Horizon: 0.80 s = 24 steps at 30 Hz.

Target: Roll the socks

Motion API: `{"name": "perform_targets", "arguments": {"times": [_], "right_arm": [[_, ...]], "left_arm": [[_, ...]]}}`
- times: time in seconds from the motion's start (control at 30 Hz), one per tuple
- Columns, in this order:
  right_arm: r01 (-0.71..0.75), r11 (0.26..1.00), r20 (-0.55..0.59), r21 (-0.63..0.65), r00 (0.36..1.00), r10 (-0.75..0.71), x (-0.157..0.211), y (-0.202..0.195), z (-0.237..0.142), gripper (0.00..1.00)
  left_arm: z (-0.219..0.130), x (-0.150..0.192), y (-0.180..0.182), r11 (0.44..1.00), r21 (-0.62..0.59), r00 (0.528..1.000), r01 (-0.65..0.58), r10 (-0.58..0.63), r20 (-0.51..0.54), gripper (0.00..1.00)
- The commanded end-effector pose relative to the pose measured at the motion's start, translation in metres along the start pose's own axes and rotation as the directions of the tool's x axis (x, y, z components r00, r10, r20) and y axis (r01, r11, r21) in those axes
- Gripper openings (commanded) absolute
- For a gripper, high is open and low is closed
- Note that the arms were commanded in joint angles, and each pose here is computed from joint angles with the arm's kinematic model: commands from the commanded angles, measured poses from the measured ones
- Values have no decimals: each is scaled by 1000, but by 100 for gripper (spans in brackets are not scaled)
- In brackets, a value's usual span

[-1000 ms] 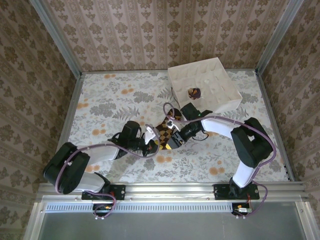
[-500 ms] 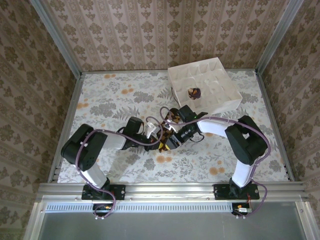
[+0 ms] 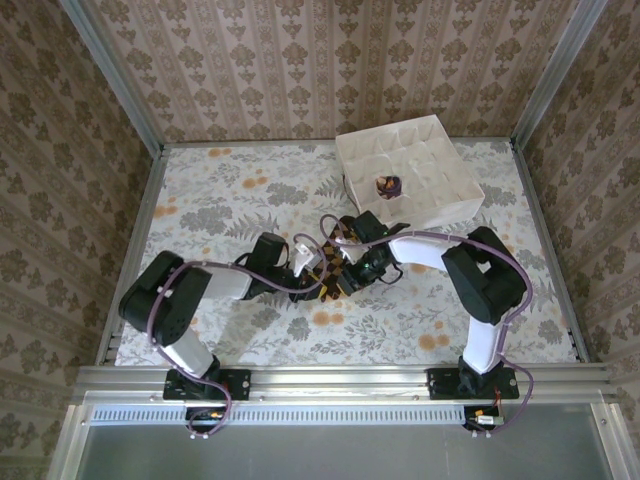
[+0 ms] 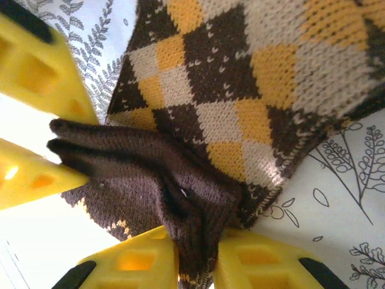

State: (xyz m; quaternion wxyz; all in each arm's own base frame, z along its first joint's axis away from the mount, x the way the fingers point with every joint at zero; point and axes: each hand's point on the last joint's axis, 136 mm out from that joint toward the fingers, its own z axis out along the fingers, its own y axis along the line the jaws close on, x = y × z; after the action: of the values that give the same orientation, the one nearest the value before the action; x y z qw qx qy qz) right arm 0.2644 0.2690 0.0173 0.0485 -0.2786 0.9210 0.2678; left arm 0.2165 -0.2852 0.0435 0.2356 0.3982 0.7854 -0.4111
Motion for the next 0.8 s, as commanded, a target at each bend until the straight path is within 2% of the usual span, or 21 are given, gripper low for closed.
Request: {"name": "perform_targets", "arguments": {"times": [0.0,0.1,0.17,0.27,0.37,0.53,0.77], "right_arm": [[-109,983,-108,149,986,126,28,-33,16,22],[-132,978,-137,160,978,154,33,-37,20,23],[-142,976,-148,163,975,167,35,-38,22,25],[-147,976,-145,163,975,171,32,-38,23,27],[-158,973,-180,170,965,189,39,-38,23,28],[-164,971,-209,172,957,199,43,-39,24,28],[-172,971,-224,166,952,207,45,-38,25,29]], "left_arm": [[-16,-4,-9,976,-69,978,-205,206,9,31],[-29,-10,-21,912,-126,916,-390,399,53,34],[-33,-11,-34,848,-144,848,-509,523,85,37],[-31,-2,-40,748,-183,757,-638,653,30,42],[-23,3,-38,697,-203,714,-687,700,-11,44],[-5,10,-29,643,-215,669,-735,739,-81,45],[15,24,-9,637,-202,666,-744,732,-143,48]]}}
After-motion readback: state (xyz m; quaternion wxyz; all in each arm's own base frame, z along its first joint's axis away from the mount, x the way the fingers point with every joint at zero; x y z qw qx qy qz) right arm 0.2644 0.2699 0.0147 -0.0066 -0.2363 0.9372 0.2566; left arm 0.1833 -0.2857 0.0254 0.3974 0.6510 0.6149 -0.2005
